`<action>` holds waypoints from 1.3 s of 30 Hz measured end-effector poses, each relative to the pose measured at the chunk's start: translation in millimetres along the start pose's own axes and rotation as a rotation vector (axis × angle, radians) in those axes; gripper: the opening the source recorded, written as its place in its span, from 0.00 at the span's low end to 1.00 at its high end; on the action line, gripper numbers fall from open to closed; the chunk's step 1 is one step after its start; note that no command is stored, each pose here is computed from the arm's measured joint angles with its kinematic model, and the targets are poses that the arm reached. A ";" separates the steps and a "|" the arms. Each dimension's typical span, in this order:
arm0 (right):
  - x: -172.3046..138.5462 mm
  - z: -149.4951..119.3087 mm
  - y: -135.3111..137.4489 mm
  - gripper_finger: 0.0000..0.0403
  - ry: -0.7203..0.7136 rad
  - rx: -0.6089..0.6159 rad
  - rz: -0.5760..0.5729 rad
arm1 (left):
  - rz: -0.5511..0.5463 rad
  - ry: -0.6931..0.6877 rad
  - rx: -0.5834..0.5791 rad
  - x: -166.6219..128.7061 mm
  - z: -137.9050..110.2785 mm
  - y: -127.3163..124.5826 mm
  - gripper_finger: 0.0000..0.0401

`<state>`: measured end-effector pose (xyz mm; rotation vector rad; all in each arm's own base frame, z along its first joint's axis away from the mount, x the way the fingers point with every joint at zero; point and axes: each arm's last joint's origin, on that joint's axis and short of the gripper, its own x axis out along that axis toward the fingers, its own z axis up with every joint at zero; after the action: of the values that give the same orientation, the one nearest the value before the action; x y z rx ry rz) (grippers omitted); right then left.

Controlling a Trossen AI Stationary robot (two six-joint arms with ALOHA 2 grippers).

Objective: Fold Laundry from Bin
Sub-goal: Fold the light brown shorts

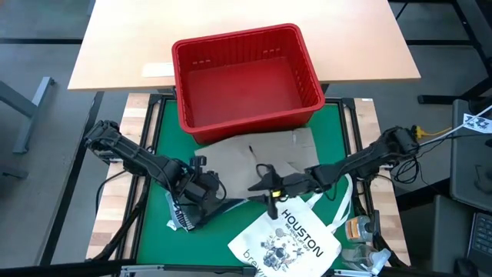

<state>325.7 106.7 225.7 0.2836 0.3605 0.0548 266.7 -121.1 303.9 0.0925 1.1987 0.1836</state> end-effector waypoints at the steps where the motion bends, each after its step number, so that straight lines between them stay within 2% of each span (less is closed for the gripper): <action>1: 4.8 -3.6 -0.5 0.38 -0.003 0.000 -0.004 | 0.008 0.014 0.005 0.1 -1.3 0.9 0.02; 8: 30.3 -17.9 -4.2 0.38 -0.101 -0.030 -0.089 | 0.006 0.016 -0.008 0.2 -1.6 0.6 0.02; 12: 40.4 -3.3 2.8 0.38 -0.159 -0.056 -0.112 | 0.014 -0.011 -0.015 0.3 0.4 0.2 0.02; 16: 54.5 17.9 14.0 0.38 -0.201 -0.134 -0.123 | 0.044 -0.033 -0.017 0.2 1.4 0.9 0.03; 20: 75.4 31.9 22.2 0.38 -0.138 -0.177 -0.176 | 0.044 -0.033 -0.018 0.2 1.4 0.9 0.03; 26: 106.5 34.8 17.9 0.38 0.011 -0.233 -0.330 | 0.040 -0.032 -0.018 0.2 1.4 0.8 0.03; 31: 119.6 37.4 16.6 0.38 0.039 -0.229 -0.296 | 0.039 -0.032 -0.018 0.2 1.4 0.6 0.08; 34: 119.3 37.4 16.4 0.32 0.033 -0.231 -0.321 | 0.039 -0.031 -0.016 0.1 1.2 0.5 0.14; 39: 119.5 38.5 13.4 0.10 0.027 -0.231 -0.345 | 0.031 -0.019 0.015 -2.0 -3.0 -4.7 0.24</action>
<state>451.1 121.8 223.3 -0.0101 0.4220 -0.2380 263.7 -126.1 303.9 0.1261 1.1807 0.2008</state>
